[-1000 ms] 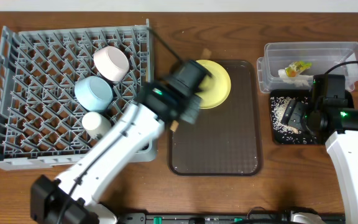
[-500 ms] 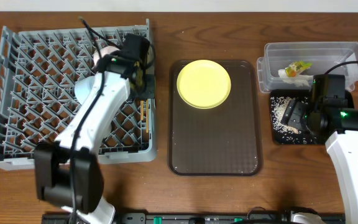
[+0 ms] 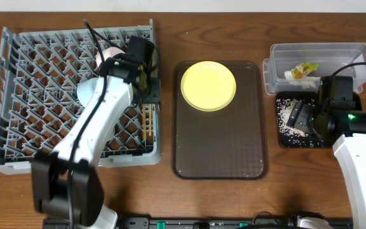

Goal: Sort waste into correct bins and load items into the dishwasher rack
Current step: 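Carry the second chopstick to the rack and drop it in, then grasp the edge of the yellow plate with the left gripper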

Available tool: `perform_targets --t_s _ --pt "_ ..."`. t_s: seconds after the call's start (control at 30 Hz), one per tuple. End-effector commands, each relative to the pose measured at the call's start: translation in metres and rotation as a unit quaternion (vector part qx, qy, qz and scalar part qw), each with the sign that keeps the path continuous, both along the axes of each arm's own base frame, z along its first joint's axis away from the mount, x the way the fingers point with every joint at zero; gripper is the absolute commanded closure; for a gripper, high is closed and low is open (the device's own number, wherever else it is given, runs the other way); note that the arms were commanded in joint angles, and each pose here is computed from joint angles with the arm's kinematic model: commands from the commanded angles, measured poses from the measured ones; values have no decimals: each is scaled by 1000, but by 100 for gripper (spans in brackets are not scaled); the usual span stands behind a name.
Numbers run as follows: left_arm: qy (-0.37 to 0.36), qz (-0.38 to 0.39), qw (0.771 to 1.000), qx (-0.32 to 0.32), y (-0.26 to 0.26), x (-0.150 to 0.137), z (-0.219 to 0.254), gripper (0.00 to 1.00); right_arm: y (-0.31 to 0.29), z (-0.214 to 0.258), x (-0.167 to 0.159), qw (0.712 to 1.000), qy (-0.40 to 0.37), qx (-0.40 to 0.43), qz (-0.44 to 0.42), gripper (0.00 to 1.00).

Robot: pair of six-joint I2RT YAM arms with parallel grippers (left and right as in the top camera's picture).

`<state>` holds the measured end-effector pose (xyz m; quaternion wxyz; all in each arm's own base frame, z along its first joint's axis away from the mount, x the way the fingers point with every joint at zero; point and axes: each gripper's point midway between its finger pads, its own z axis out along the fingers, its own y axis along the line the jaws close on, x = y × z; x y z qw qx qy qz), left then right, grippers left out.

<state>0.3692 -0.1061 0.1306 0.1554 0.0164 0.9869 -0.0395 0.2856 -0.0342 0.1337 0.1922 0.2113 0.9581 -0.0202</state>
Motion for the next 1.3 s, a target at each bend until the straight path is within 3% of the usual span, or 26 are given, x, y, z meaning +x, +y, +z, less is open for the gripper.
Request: perform_targets --t_s 0.0,0.27,0.57,1.0,1.27 --pt "-71 -66 995 -15 -28 4 37 46 -1 7 2 1000 -12 -2 3 17" --pt "-159 -195 967 -34 -123 23 38 46 -1 7 3 1000 -14 -2 3 17" --pt "-135 -302 944 -20 -203 9 -36 42 -1 6 1 1000 -10 -2 3 16" --pt "-70 -324 943 34 -205 1 -124 39 3 6 1 1000 -9 9 8 16" --pt "-45 -327 943 43 -198 -10 -128 86 3 6 1 1000 -10 9 8 16"
